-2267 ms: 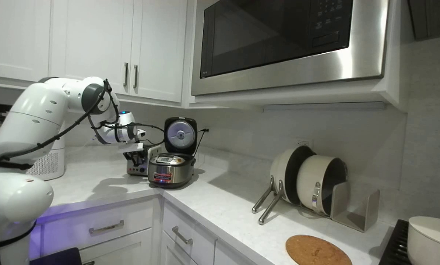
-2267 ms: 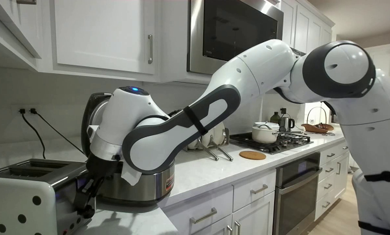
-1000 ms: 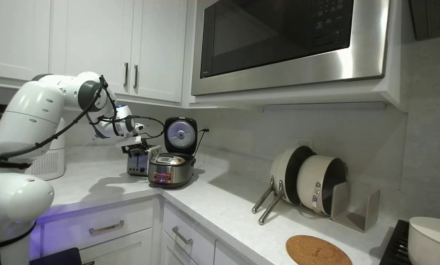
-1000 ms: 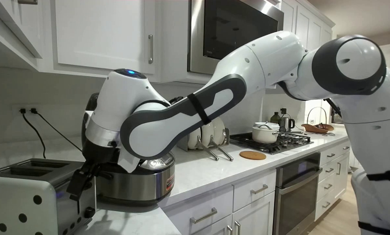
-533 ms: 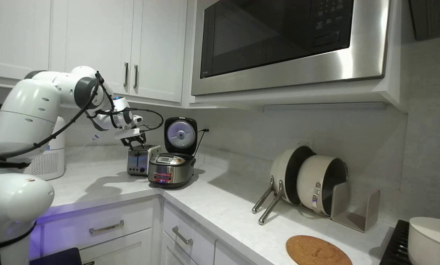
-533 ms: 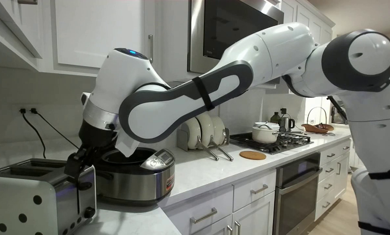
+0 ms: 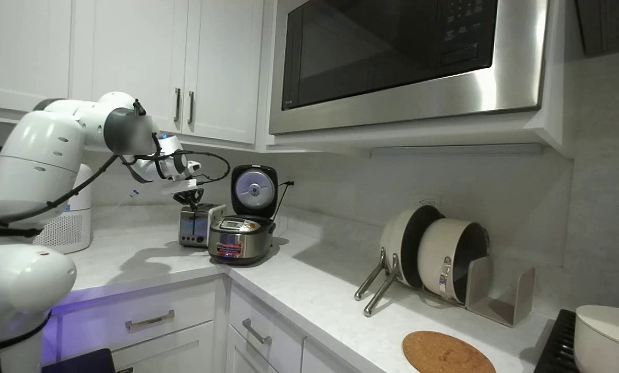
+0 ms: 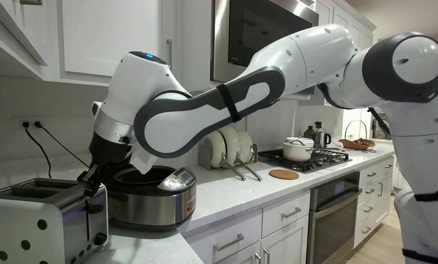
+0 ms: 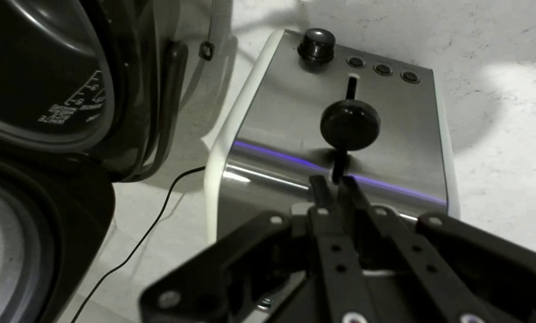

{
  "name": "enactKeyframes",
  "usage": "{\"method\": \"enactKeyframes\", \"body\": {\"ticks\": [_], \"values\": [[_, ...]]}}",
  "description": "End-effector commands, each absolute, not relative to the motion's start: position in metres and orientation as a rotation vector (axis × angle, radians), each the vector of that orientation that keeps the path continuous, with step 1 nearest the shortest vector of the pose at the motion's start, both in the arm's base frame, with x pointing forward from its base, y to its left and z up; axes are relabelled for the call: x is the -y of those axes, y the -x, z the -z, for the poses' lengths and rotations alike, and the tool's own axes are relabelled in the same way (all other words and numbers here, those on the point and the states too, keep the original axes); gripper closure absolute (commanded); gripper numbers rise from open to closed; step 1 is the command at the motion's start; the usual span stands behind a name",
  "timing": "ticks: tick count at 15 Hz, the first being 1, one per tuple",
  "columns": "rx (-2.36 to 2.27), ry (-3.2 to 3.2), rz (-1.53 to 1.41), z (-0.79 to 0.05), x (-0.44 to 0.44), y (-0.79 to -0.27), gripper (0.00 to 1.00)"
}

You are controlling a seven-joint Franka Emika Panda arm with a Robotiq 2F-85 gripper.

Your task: Push the black lever of the bread toaster down

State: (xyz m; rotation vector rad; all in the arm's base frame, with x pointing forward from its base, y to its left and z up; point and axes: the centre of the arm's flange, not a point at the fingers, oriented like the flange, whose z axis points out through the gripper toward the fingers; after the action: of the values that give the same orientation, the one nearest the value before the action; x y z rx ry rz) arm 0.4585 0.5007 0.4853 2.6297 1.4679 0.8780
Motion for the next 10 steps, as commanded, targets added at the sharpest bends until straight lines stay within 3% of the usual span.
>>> {"method": "enactKeyframes", "body": {"ticks": [1,10], "values": [[-1.436,-2.642,-0.843,-0.488,-0.5,-0.46,1.0],[-1.432,-2.658,-0.758,-0.466,-0.498,-0.465,1.0]]}}
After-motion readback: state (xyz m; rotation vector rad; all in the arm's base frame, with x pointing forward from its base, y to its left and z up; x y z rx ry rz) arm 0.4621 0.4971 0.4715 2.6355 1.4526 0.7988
